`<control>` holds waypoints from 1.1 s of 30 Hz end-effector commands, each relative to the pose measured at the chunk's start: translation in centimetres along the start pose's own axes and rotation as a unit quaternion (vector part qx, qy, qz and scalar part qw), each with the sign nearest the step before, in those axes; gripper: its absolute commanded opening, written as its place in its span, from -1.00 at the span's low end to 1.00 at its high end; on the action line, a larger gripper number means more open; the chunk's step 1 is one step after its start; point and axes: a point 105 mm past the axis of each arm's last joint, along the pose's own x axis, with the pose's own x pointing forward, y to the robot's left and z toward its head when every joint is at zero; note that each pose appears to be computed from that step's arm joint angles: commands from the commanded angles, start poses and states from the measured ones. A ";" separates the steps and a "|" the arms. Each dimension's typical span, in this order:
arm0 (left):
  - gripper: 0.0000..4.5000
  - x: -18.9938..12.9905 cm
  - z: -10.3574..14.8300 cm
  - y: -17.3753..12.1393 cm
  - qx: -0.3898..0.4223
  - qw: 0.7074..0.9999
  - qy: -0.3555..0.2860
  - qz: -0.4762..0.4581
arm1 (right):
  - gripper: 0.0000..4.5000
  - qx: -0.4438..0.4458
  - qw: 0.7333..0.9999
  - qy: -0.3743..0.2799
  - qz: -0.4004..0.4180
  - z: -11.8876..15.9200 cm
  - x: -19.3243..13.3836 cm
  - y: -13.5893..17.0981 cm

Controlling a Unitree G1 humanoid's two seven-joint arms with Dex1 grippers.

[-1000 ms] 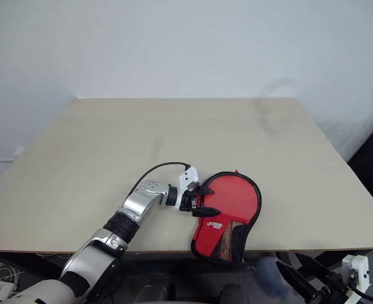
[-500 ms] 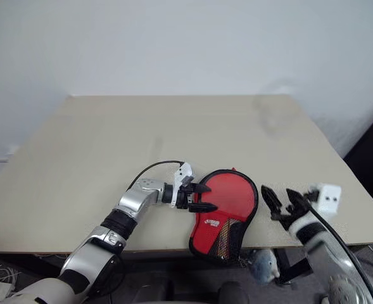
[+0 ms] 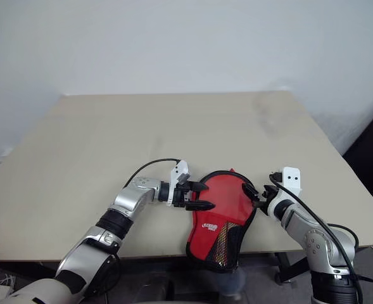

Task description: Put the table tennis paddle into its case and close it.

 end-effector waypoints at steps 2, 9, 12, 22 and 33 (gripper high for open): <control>1.00 -1.4 -2.6 1.0 -0.038 0.998 0.028 0.039 | 0.81 -0.021 1.000 0.004 0.004 0.9 0.6 -0.2; 1.00 -1.4 -2.7 0.9 -0.041 0.998 0.024 0.044 | -0.23 -0.028 0.999 0.033 0.016 0.3 1.5 -0.3; 1.00 -1.5 -2.7 0.9 -0.042 0.998 0.022 0.045 | -0.71 -0.045 0.998 0.045 0.025 0.0 1.7 0.0; 1.00 -2.0 -1.7 1.4 -0.062 0.997 -0.005 0.055 | -0.99 -0.043 0.998 0.007 0.049 1.8 1.6 1.0; 1.00 -2.9 -0.3 0.1 -0.095 0.995 -0.037 -0.001 | -0.99 0.081 0.975 -0.208 -0.023 11.1 0.2 -1.0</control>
